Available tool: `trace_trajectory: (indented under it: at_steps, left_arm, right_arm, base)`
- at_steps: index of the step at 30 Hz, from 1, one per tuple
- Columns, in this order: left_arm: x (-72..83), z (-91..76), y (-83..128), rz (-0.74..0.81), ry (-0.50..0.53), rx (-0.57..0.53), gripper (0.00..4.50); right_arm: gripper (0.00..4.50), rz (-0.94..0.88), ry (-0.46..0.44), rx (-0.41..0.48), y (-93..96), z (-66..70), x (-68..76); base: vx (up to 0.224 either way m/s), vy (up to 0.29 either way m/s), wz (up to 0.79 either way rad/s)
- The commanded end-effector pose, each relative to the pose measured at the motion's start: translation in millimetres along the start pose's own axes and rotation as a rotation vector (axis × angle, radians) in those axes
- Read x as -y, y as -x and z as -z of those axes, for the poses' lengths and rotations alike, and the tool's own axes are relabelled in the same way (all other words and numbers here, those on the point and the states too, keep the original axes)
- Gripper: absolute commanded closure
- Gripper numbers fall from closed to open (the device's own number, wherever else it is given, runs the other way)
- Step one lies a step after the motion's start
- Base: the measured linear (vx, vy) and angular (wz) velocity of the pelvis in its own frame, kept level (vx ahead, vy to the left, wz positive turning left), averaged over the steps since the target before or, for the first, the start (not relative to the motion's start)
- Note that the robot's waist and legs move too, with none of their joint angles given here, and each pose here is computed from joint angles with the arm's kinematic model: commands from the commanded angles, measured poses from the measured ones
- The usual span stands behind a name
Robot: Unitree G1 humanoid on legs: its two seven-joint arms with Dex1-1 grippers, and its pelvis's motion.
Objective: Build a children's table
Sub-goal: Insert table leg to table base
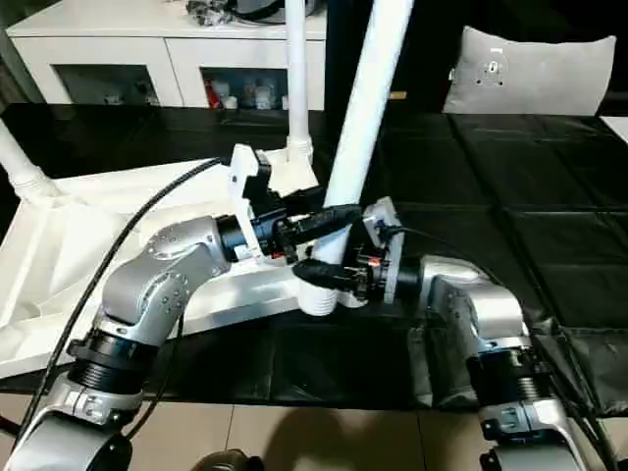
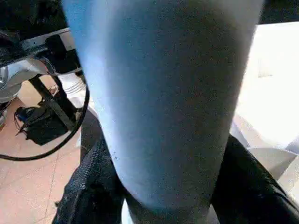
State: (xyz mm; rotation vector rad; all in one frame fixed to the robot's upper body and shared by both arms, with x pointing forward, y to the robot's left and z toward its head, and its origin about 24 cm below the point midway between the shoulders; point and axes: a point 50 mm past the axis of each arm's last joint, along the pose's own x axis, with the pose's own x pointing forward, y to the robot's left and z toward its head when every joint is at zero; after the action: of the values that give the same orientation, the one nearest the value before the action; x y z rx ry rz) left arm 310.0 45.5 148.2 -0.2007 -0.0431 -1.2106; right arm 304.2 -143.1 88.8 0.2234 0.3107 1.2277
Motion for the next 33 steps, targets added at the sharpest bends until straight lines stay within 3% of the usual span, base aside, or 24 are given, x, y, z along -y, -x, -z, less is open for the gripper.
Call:
trace_trajectory:
  at_steps: [1,2,4,8,12,17,20,21,25,26,28,29,31,33]
  left_arm:
    - [5.1,-6.1,-4,0.017,-0.013,-0.005,2.66]
    - [5.2,-6.7,-4,0.013,0.014,0.005,2.66]
    - [11.4,-12.4,-7,0.063,0.079,0.059,1.96]
    - [20.5,-18.7,-10,0.131,0.133,0.118,1.96]
    - [31.3,-26.6,-14,0.189,0.198,0.212,1.56]
    - [31.0,-28.8,-15,0.176,0.238,0.23,1.13]
    - [16.9,-24.5,-9,0.065,0.194,0.196,1.13]
    - [12.0,-22.4,-5,0.038,0.166,0.172,0.8]
    - [-1.4,-14.3,7,-0.038,0.091,0.079,0.72]
    - [-12.1,-0.2,22,-0.086,-0.011,-0.076,0.56]
    - [-13.2,1.9,24,-0.093,-0.025,-0.099,0.36]
    - [-17.2,10.3,32,-0.112,-0.066,-0.18,0.35]
    - [-18.9,18.0,36,-0.117,-0.087,-0.241,0.35]
    - [-18.9,39.2,45,-0.092,-0.121,-0.406,0.34]
  right_arm:
    - [2.52,0.052,0.021,0.014,2.6,-6.3,4.9]
    - [2.53,0.058,0.024,0.016,2.3,-6.7,5.3]
    - [2.56,0.074,0.034,0.035,1.4,-8.8,6.1]
    - [2.57,0.074,0.035,0.045,0.9,-10.2,5.6]
    - [2.59,0.071,0.042,0.054,0.9,-8.5,3.2]
    - [2.59,0.171,0.061,0.069,1.3,-10.5,7.9]
    - [2.59,0.174,0.066,0.063,6.5,-8.9,6.3]
    - [2.59,0.193,0.077,0.083,8.9,-10.4,7.4]
    - [2.59,0.294,0.134,0.114,15.7,-16.0,13.7]
    - [2.59,0.38,0.174,0.102,21.9,-18.5,17.4]
    - [2.59,0.392,0.177,0.099,22.6,-18.6,17.8]
    - [2.59,0.431,0.191,0.086,25.2,-19.0,19.4]
    - [2.59,0.46,0.19,0.08,27.3,-19.0,20.6]
    - [2.59,0.494,0.179,0.057,30.7,-16.3,22.4]
  base:
    - [0.0,0.0,0.0]
    - [0.0,0.0,0.0]
    - [0.0,0.0,0.0]
    - [0.0,0.0,0.0]
    - [0.0,0.0,0.0]
    - [0.0,0.0,0.0]
    - [0.0,0.0,0.0]
    - [0.0,0.0,0.0]
    - [0.0,0.0,0.0]
    - [0.0,0.0,0.0]
    - [0.0,0.0,0.0]
    - [0.0,0.0,0.0]
    - [0.0,0.0,0.0]
    - [0.0,0.0,0.0]
